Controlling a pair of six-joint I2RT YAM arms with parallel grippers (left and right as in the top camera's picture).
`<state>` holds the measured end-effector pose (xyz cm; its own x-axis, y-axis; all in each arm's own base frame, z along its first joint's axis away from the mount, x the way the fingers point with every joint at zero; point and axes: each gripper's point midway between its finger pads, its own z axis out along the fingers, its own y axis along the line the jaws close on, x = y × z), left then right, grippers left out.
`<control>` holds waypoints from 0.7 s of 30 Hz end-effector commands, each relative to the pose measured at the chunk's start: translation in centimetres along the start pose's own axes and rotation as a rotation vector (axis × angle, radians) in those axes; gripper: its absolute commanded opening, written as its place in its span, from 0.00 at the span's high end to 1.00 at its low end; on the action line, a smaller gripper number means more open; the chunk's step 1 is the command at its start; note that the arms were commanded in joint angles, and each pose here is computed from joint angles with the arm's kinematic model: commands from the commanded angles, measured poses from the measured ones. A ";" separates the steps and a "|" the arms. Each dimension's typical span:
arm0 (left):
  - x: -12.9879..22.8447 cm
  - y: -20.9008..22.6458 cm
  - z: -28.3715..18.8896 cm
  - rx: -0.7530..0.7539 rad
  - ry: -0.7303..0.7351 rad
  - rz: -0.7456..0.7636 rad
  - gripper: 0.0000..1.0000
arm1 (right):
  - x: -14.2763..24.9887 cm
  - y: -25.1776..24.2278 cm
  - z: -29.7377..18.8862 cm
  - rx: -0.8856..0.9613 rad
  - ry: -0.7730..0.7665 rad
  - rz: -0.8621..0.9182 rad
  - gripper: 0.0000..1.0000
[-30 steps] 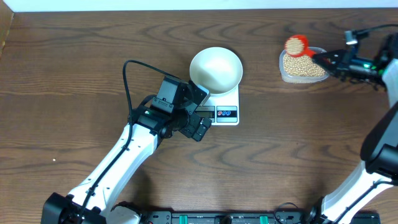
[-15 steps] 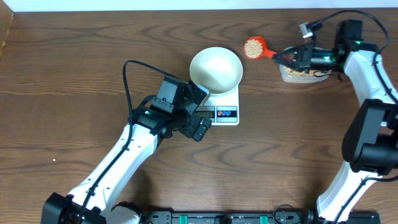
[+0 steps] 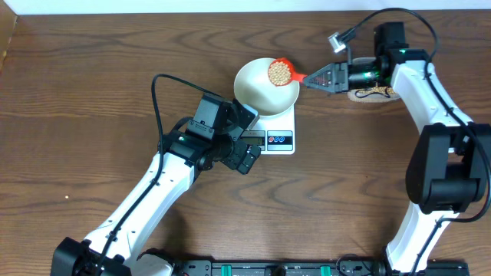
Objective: Scoop item into bowl and weigh 50g on scale
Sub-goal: 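Lift the filled red scoop with the right gripper toward the bowl, then tip the red scoop over the bowl to pour soybeans in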
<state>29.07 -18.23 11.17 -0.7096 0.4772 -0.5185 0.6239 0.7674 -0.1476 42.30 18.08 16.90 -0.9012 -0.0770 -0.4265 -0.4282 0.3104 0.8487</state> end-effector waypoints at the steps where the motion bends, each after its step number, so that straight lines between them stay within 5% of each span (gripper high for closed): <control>1: -0.3 0.2 -0.4 -0.010 -0.013 -0.001 0.02 | 0.2 0.4 1.1 -0.006 0.022 -0.040 0.99; 9: -0.3 0.2 -0.4 -0.010 -0.013 -0.001 0.02 | 0.5 -0.2 2.1 0.132 0.074 -0.066 0.99; 21: -0.3 0.2 -0.4 -0.010 -0.013 -0.001 0.02 | 0.3 1.1 2.8 0.547 0.181 -0.351 0.99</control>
<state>29.07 -18.23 11.17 -0.7096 0.4772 -0.5185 0.6239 0.7674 -0.1476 40.68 21.55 14.17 -0.8195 -0.3411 -0.4605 -0.5650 0.6154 0.5497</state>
